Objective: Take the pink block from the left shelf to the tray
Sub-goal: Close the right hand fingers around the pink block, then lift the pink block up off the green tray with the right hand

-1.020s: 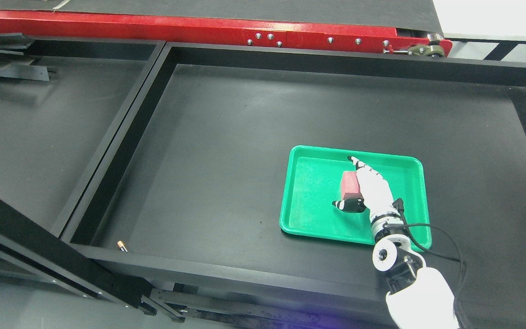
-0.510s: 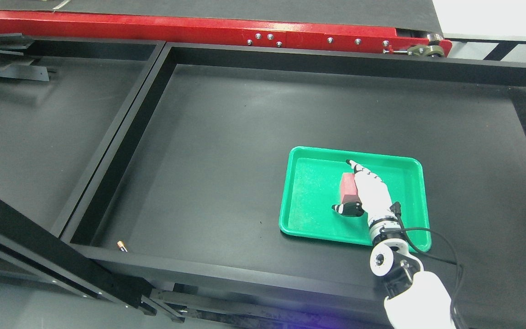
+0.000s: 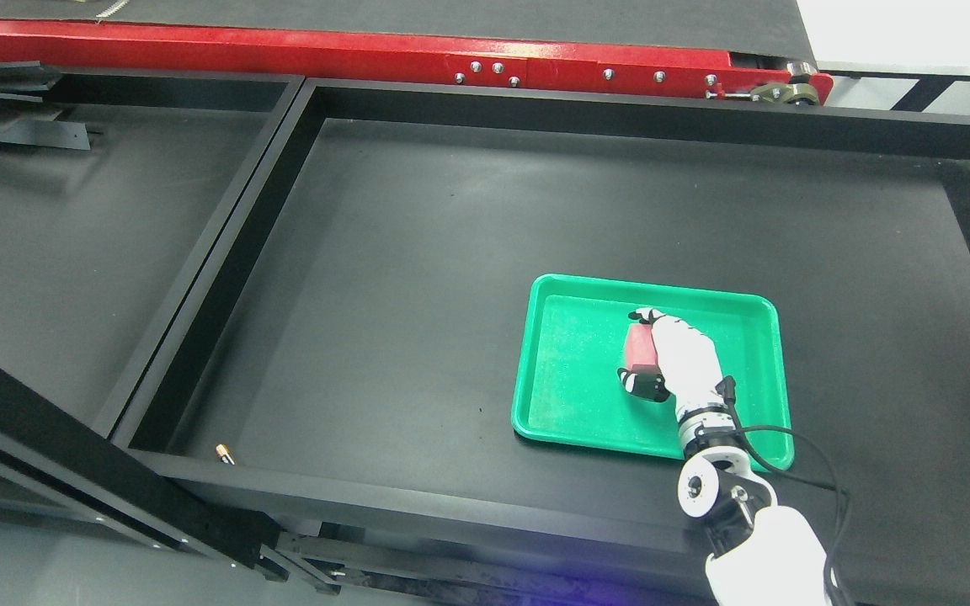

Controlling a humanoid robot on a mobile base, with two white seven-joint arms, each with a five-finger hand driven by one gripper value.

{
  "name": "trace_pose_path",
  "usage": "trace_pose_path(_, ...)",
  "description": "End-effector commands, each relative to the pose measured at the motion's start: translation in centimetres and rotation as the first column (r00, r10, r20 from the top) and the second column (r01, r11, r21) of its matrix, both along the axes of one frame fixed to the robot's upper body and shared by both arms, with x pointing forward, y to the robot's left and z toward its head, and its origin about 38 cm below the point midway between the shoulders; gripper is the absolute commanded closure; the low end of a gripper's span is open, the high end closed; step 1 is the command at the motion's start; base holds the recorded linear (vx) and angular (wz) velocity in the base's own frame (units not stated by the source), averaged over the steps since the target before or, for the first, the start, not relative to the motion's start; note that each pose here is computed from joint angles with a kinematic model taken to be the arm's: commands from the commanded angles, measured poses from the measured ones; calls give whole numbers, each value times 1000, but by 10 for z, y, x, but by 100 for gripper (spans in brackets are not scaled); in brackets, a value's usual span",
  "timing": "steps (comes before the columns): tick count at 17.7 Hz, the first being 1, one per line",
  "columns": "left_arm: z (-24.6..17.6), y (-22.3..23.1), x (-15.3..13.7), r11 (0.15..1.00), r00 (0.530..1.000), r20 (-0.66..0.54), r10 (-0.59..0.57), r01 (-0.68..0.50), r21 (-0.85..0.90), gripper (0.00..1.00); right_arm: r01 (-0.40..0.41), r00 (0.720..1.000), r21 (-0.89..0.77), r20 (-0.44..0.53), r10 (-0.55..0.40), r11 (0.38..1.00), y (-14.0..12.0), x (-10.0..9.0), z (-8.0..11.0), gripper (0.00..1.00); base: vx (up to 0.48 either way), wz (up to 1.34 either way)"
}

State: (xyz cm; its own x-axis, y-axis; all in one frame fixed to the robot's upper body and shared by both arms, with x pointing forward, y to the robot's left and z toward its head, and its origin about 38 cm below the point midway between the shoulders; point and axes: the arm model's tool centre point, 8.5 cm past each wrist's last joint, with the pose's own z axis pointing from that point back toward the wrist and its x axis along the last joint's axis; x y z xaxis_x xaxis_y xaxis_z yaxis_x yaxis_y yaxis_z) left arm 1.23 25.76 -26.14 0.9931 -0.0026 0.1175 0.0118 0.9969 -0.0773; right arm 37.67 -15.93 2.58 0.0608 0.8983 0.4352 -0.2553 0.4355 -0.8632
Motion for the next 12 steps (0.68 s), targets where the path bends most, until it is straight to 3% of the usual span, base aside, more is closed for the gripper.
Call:
trace_pose_path(1,1,11,-7,1000,1000,-2,0,0,15,0,-17,1000,-26,-7,16,1000,-3,-2,-3,61,0,0)
trace_pose_path(8,1,11,-7,1000,1000,-2,0,0,15,0,-37,999,-11,36,37,999,-7,1,4,96,0,0)
trace_pose_path(12,1,11,-7,1000,1000,-2,0,0,15,0,-55,987,23,155,51,998,-23,9,26,98,0,0)
